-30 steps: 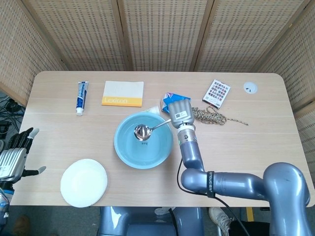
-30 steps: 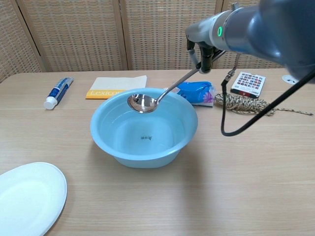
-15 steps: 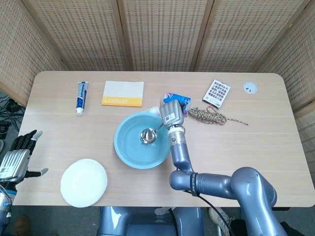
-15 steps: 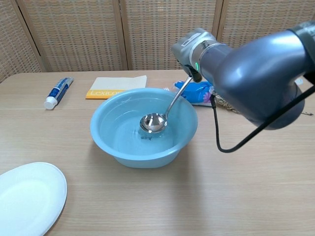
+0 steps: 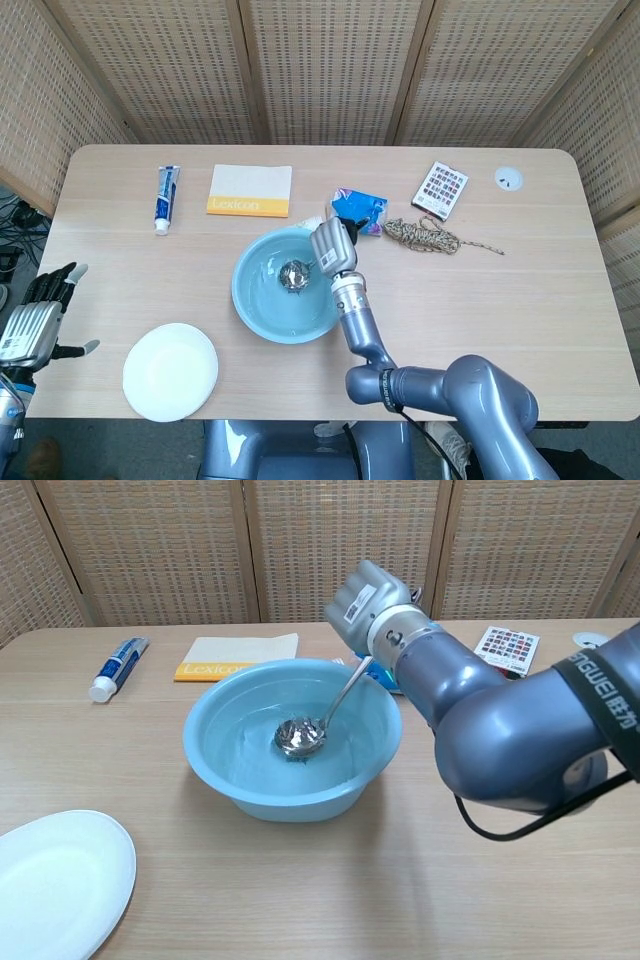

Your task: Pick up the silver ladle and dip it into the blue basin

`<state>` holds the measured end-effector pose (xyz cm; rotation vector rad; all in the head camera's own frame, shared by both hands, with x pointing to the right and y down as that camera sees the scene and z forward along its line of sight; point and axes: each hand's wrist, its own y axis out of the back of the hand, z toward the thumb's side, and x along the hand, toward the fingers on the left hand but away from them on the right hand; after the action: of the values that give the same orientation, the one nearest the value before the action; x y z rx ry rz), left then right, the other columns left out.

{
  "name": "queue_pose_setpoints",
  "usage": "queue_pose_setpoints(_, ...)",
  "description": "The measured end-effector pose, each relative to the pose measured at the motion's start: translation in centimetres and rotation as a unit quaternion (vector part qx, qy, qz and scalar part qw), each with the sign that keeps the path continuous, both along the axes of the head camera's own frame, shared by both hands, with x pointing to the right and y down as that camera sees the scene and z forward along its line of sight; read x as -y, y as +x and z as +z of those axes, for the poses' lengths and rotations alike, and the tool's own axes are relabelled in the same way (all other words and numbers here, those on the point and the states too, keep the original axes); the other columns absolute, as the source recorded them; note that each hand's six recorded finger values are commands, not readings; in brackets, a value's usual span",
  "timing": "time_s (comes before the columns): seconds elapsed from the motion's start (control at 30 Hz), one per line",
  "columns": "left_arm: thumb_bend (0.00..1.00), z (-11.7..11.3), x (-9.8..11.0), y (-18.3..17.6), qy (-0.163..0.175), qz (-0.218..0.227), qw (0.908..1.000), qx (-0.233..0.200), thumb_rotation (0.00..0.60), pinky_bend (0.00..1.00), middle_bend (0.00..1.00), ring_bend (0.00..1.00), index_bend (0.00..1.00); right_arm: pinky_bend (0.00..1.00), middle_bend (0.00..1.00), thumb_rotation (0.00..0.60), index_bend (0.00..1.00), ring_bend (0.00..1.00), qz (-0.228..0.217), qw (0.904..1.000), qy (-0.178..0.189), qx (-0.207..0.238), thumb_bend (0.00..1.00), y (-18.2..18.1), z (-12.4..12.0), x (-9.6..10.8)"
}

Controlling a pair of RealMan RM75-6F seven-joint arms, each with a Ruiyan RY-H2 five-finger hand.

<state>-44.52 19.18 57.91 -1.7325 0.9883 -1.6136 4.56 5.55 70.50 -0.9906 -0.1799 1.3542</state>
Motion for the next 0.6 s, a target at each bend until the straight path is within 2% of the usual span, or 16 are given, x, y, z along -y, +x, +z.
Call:
queue_pose_setpoints(0.17, 0.0, 0.0, 0.0, 0.0, 0.0, 0.001, 1.0, -0.001, 0.6, 0.0, 0.0, 0.0, 0.0, 1.0, 1.0, 0.6, 0.83, 1.0, -0.023, 0.9995, 0.002, -0.02, 0.76, -0.3, 0.4, -0.8)
queue_pose_setpoints(0.4, 0.0, -0.1, 0.0, 0.0, 0.003, 0.0, 1.0, -0.002, 0.6, 0.0, 0.0, 0.0, 0.0, 1.0, 1.0, 0.6, 0.84, 1.0, -0.021, 0.9989, -0.024, -0.034, 0.76, -0.3, 0.8, -2.2)
queue_pose_setpoints(0.47, 0.0, -0.1, 0.0, 0.1, 0.002, 0.001, 1.0, -0.002, 0.6, 0.0, 0.0, 0.0, 0.0, 1.0, 1.0, 0.6, 0.84, 1.0, -0.011, 0.9988, -0.037, -0.029, 0.76, -0.3, 0.8, -2.5)
queue_pose_setpoints(0.6, 0.0, -0.2, 0.0, 0.1, 0.004, 0.001, 1.0, -0.003, 0.6, 0.0, 0.0, 0.0, 0.0, 1.0, 1.0, 0.6, 0.84, 1.0, 0.044, 0.9956, -0.083, 0.009, 0.77, -0.4, 0.3, -2.7)
